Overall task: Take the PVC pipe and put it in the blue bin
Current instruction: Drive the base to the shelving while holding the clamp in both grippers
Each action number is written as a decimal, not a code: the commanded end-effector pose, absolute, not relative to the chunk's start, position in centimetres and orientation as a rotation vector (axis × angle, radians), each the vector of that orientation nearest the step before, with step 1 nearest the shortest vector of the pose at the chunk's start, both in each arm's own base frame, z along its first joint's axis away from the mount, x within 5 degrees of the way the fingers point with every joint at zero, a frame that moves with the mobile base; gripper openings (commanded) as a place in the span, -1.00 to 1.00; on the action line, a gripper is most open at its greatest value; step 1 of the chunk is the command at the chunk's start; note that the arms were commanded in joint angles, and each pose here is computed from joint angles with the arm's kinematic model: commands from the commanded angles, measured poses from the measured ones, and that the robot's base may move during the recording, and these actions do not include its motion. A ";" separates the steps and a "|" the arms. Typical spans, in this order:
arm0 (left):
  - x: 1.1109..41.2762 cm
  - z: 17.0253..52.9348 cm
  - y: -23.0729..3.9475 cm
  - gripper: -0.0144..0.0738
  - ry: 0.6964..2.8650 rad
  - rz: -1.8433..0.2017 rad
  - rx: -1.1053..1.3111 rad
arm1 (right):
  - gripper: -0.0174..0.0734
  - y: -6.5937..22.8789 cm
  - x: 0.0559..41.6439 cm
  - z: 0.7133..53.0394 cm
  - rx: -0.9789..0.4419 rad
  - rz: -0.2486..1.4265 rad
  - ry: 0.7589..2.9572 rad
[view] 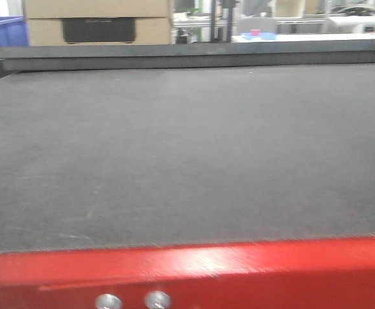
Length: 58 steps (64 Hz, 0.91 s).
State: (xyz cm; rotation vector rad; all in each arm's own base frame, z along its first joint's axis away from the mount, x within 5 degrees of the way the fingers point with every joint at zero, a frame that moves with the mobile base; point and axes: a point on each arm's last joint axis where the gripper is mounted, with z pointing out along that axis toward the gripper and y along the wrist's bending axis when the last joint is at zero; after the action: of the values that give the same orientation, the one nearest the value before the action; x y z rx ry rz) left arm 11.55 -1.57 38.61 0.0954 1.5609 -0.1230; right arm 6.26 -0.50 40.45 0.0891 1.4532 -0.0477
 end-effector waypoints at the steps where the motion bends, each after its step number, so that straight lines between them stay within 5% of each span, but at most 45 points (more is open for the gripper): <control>1: 11.4 38.9 -1.6 -0.92 1.533 -0.129 0.092 | -0.98 -0.5 6.2 40.7 0.081 -0.061 1.430; 58: 11.4 38.9 -1.6 -0.92 1.533 -0.129 0.092 | -0.98 -0.5 6.2 40.6 0.081 -0.061 1.431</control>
State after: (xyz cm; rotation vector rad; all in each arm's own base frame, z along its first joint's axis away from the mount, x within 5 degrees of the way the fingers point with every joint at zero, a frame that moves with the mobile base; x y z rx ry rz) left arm 11.55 -1.56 38.61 0.0965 1.5609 -0.1212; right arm 6.26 -0.50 40.45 0.0878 1.4533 -0.0491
